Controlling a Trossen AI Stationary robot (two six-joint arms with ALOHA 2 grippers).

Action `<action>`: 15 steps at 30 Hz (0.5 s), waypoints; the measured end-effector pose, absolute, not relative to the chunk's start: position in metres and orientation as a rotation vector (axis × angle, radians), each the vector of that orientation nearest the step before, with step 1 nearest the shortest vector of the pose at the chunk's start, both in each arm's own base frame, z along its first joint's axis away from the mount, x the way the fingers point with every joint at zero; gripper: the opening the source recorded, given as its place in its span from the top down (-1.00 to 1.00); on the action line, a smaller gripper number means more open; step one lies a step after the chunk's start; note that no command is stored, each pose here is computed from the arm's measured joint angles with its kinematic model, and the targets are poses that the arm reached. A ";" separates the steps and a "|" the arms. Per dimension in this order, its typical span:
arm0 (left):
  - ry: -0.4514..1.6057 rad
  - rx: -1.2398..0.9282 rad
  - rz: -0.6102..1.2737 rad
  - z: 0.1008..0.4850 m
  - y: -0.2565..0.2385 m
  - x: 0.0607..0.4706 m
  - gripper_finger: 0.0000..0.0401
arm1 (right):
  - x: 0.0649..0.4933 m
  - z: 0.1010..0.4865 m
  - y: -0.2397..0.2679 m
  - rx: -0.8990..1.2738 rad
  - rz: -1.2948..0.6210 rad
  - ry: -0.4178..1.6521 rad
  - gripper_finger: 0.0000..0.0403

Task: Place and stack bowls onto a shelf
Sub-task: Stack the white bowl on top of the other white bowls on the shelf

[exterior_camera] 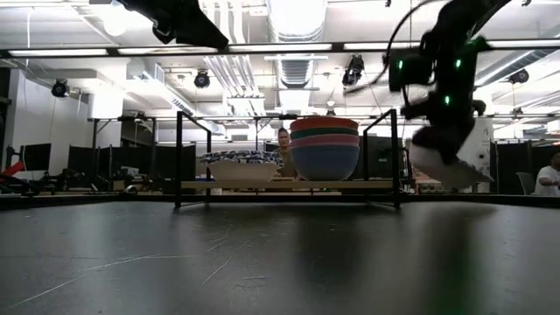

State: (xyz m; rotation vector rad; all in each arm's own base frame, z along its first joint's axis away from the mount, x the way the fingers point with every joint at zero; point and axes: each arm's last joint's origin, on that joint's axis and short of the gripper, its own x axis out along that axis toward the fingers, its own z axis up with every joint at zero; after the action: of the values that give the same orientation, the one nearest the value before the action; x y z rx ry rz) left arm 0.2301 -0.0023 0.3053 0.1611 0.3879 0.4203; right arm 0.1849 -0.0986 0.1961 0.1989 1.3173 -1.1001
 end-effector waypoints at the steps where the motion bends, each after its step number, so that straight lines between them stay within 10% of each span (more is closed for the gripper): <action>1: 0.387 0.161 0.420 0.305 -0.002 0.230 0.50 | 0.184 0.203 -0.097 0.200 -1.103 1.288 0.94; 15: 0.389 0.161 0.420 0.305 -0.002 0.230 0.50 | 0.193 0.333 -0.071 0.089 -1.228 0.667 0.94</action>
State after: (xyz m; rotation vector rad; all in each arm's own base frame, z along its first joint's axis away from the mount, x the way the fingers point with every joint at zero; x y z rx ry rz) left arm 0.2301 -0.0023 0.3052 0.1613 0.3885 0.4200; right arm 0.1934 -0.0714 0.3329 0.0889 0.6667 -1.2284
